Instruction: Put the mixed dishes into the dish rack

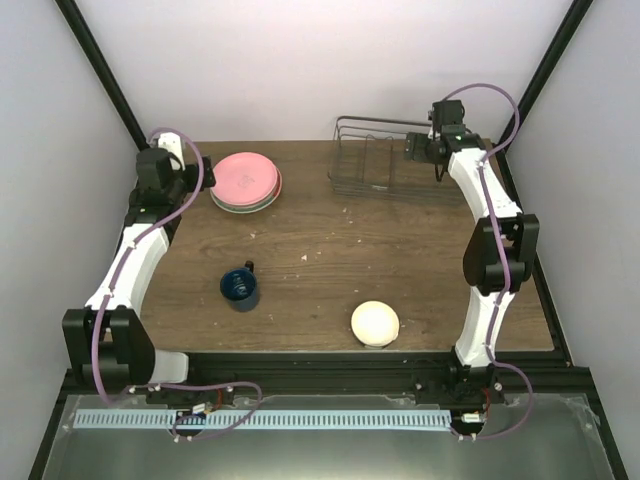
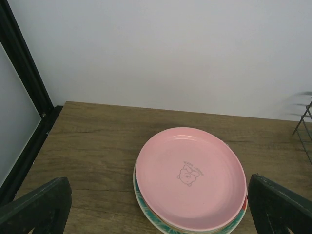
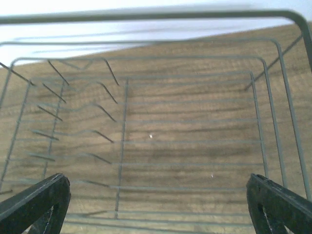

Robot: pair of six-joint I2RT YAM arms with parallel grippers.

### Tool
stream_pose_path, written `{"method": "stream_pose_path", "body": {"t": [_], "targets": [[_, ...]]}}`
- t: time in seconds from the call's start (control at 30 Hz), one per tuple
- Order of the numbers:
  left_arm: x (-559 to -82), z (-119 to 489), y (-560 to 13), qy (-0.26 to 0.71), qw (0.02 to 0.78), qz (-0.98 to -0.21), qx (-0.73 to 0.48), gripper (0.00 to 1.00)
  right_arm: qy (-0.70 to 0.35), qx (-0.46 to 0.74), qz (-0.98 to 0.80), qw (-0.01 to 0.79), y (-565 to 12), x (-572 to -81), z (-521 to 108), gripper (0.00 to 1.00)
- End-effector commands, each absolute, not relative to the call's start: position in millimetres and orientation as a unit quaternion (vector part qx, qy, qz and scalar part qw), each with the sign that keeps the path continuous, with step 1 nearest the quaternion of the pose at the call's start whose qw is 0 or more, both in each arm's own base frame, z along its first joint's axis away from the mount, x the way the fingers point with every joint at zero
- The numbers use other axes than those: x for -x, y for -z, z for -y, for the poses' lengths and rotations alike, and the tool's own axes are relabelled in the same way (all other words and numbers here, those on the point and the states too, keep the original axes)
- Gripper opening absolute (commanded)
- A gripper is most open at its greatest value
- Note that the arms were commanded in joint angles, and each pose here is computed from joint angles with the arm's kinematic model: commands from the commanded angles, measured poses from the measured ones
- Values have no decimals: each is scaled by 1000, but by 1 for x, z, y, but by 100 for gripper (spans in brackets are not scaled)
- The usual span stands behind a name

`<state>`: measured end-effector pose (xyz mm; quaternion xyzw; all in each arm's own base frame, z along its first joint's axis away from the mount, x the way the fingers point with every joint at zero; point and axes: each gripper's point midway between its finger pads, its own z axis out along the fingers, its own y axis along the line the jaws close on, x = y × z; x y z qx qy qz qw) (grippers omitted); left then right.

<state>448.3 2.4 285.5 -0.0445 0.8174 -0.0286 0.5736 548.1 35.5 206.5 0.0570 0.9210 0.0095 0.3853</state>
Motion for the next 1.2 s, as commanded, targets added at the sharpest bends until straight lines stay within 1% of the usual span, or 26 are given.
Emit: {"method": "stream_pose_path", "body": {"t": [0.0, 0.17, 0.33, 0.47, 0.6, 0.73, 0.87, 1.0, 1.17], "targets": [[-452, 0, -289, 31, 586, -809, 40, 100, -33, -51, -913, 403, -225, -566, -52, 100], [-454, 4, -289, 44, 585, -809, 39, 100, -31, -51, -915, 399, -218, -580, -57, 100], [-453, 15, -282, 58, 571, -819, 8, 100, -44, -66, -919, 386, -194, -596, -62, 100], [-450, 14, -280, 51, 569, -821, 5, 100, -73, -82, -922, 371, -174, -611, -72, 100], [-448, 12, -280, 43, 569, -821, 4, 100, -104, -86, -921, 365, -166, -616, -89, 100], [-447, 13, -278, 45, 567, -823, 4, 100, -125, -65, -919, 367, -165, -617, -114, 100], [-447, 15, -274, 50, 563, -825, 3, 100, -123, -41, -923, 363, -160, -613, -135, 100], [-449, 16, -268, 52, 559, -828, 4, 100, -94, -38, -928, 358, -157, -608, -132, 100], [-453, 18, -259, 53, 550, -834, 3, 100, -94, -38, -939, 330, -138, -601, -133, 100]]}}
